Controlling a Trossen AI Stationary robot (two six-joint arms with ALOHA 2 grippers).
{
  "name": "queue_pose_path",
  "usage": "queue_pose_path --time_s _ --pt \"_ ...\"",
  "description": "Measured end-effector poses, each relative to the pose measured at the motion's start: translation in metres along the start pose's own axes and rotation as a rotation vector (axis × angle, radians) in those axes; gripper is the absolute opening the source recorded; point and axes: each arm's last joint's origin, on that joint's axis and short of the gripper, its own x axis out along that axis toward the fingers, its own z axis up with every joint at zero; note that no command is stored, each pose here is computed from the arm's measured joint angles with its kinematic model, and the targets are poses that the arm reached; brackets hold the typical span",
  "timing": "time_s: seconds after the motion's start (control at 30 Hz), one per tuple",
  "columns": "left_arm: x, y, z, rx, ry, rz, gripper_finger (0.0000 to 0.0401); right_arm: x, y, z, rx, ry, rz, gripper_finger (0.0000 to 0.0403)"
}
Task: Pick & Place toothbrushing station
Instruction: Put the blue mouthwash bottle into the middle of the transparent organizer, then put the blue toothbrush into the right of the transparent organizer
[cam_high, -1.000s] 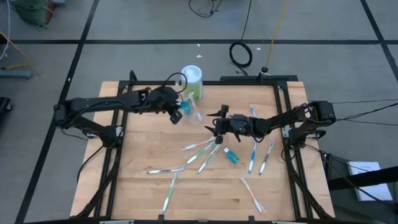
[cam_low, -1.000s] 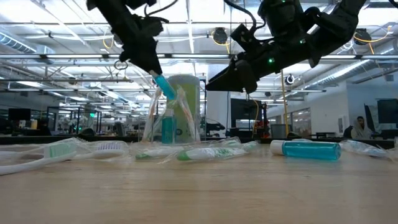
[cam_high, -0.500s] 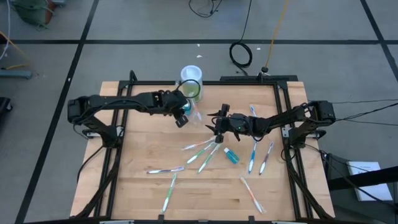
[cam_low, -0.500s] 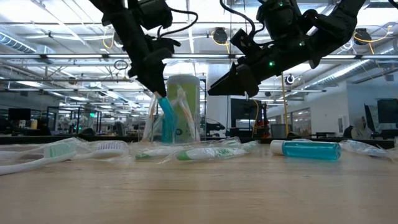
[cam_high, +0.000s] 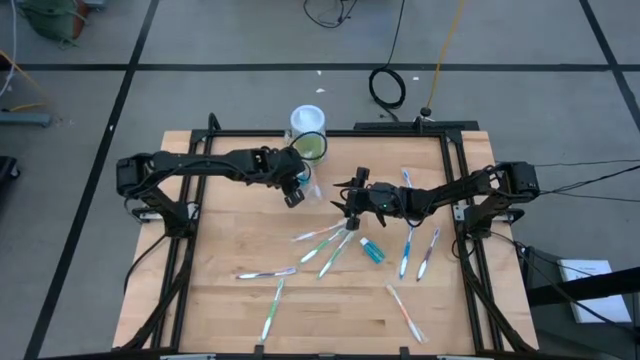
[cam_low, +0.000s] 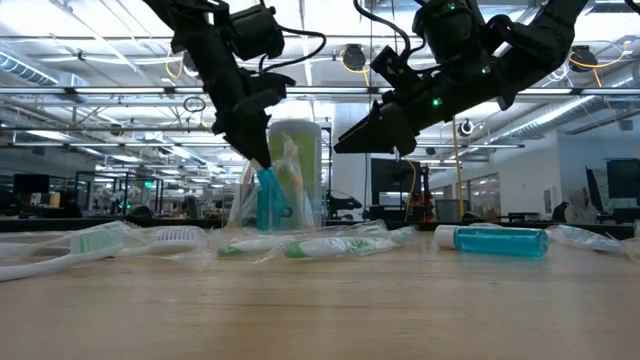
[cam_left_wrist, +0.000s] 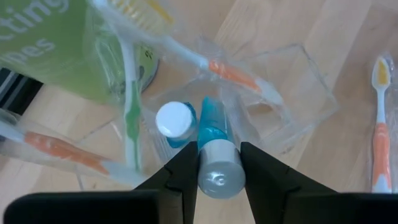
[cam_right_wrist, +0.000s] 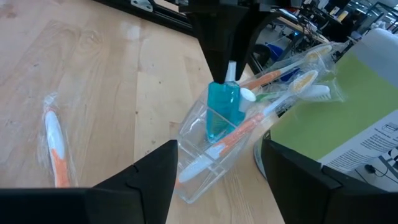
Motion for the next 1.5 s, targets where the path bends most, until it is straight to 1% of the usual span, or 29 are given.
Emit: queue_pose_path --time_s 0.23,0.4,0.5,0.8,0.93,1.13,1.2,1.27,1.37,1.43,1.5 --pt "0.0 0.0 0.001 0.0 -0.009 0.0 0.0161 0.0 0.0 0.0 0.0 0.0 0.0 0.0222" --pt "0.0 -0.001 0.007 -0.009 -0.067 -0.008 0.0186 0.0 0.0 0.0 0.0 0.0 0.0 0.0221" --pt "0.0 -0.001 0.008 -0.012 -0.087 -0.01 0.019 0.0 0.0 0.0 0.0 0.0 0.0 0.0222" --pt "0.0 -0.001 0.009 -0.013 -0.089 -0.012 0.0191 0.0 0.0 0.0 0.0 0.0 0.0 0.0222" --pt "-0.002 -0.006 0.008 -0.004 -0.09 -0.02 0.0191 0.0 0.0 0.0 -0.001 0.003 0.001 0.0221" --pt "-0.027 -0.02 0.0 0.04 -0.075 -0.054 0.0191 0.0 0.003 -0.006 -0.018 0.06 0.024 0.022" --pt "-0.035 -0.025 -0.002 0.034 -0.076 -0.07 0.0191 0.0 0.003 -0.008 -0.024 0.078 0.034 0.0218" --pt "-0.043 -0.031 -0.005 0.029 -0.077 -0.085 0.0191 -0.001 0.005 -0.009 -0.02 0.083 0.076 0.0217" --pt "-0.048 -0.04 -0.008 0.039 -0.084 -0.108 0.0191 -0.001 0.009 -0.01 0.034 0.067 0.191 0.0215" --pt "-0.05 -0.044 -0.01 0.068 -0.078 -0.116 0.0191 -0.002 0.011 -0.01 0.065 0.056 0.254 0.0215" --pt "-0.051 -0.048 -0.011 0.114 -0.074 -0.12 0.0191 -0.002 0.012 -0.011 0.098 0.072 0.273 0.0215"
